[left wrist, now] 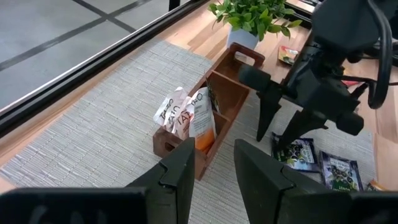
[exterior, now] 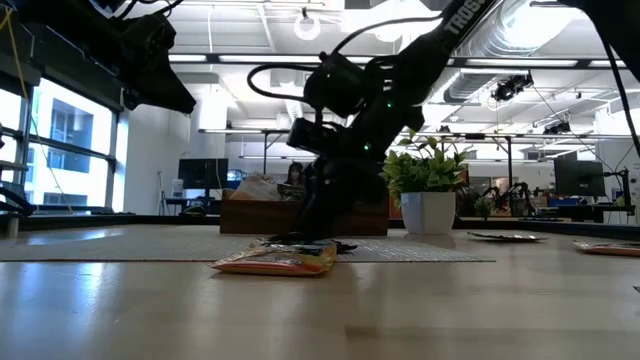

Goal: Pick & Place Tea
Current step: Put the black tea bag in the middle section of the brown wooden organizer

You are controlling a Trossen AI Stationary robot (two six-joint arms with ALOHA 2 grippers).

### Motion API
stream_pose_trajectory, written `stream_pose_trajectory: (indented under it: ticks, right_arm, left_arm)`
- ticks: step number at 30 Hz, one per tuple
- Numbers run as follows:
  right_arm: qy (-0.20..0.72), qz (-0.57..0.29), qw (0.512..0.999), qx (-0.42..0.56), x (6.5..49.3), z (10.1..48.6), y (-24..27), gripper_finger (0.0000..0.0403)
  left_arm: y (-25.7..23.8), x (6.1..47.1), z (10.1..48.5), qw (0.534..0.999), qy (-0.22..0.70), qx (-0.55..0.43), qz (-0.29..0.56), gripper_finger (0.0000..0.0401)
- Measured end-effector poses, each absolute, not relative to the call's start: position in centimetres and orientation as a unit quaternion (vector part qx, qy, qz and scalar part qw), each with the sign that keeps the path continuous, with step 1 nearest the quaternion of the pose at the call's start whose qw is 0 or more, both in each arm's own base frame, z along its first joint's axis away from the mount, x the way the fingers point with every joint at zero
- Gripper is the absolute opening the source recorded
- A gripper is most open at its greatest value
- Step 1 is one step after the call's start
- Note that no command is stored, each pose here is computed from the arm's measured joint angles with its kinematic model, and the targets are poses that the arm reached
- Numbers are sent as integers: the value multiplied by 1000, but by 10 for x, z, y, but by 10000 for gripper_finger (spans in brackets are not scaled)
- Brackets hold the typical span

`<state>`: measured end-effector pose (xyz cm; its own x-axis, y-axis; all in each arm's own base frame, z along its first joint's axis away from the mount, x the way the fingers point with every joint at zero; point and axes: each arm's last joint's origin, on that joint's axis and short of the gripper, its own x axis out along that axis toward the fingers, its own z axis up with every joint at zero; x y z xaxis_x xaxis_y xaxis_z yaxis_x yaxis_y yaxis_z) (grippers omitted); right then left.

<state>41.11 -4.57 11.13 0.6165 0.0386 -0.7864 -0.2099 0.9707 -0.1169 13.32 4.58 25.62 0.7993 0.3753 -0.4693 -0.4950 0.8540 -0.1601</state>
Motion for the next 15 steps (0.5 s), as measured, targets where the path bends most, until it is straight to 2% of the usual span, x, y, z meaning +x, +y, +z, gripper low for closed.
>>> stream_pose_trajectory:
  ticks: [5,11,15]
  right_arm:
    - [440,67,888,-114,410,110,-46,122]
    - [458,73,878,-120,407,107,-45,13]
    - [459,77,875,-132,407,107,-44,18]
  left_arm:
    - [46,133,256,938,216,-139,232,111]
    - [46,133,256,938,216,-139,232,111]
    - [46,133,256,938,216,-139,232,111]
